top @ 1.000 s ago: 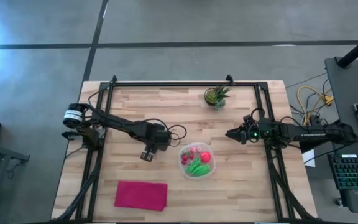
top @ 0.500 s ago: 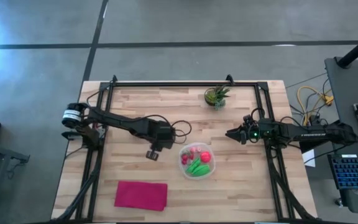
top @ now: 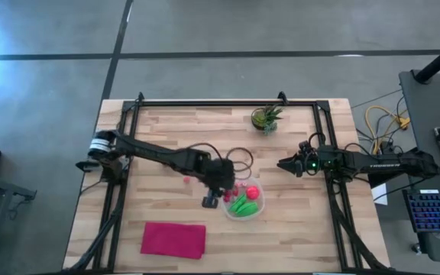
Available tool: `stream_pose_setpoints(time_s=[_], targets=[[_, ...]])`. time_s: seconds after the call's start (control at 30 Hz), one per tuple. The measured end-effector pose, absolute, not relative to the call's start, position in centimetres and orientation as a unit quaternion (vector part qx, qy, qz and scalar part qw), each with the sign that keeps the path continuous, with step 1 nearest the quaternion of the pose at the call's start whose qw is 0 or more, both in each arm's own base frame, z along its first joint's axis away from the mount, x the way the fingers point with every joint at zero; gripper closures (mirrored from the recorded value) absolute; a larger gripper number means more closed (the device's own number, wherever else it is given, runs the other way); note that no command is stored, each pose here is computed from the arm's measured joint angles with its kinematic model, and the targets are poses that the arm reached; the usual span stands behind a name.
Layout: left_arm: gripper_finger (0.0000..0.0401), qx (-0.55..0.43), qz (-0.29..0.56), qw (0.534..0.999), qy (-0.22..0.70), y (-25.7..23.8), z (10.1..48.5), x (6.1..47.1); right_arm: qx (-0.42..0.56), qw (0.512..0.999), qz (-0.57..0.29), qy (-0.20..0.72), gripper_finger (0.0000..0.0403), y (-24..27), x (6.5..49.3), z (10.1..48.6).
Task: Pick and placing Produce into tupperware
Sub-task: Put the cherry into the container, then put the peach into the container
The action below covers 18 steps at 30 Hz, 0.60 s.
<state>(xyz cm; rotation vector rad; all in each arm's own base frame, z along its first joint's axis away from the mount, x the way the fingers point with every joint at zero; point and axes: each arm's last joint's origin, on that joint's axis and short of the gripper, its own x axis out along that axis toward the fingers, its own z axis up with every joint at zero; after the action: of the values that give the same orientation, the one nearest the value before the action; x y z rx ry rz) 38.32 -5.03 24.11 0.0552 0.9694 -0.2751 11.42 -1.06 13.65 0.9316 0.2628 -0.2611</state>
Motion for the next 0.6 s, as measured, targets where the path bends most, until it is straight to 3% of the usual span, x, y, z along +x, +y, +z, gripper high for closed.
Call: stream_pose_setpoints(time_s=[0.3, 0.43, 0.6], targets=[[0.0230, 0.003, -0.125, 0.868, 0.480, -6.2, 22.9, 40.2, 0.451, 0.874, -0.128, 0.130, 0.0161, -1.1, 11.5, 13.5], [0.0199, 0.024, -0.100, 0.844, 0.526, -5.6, 23.9, 38.3, 0.450, 0.874, -0.127, 0.130, 0.0161, -1.1, 11.5, 13.5], [0.0187, 0.115, -0.064, 0.781, 0.611, -3.9, 25.6, 34.0, 0.448, 0.875, -0.129, 0.134, 0.0161, -1.1, 11.5, 13.5]])
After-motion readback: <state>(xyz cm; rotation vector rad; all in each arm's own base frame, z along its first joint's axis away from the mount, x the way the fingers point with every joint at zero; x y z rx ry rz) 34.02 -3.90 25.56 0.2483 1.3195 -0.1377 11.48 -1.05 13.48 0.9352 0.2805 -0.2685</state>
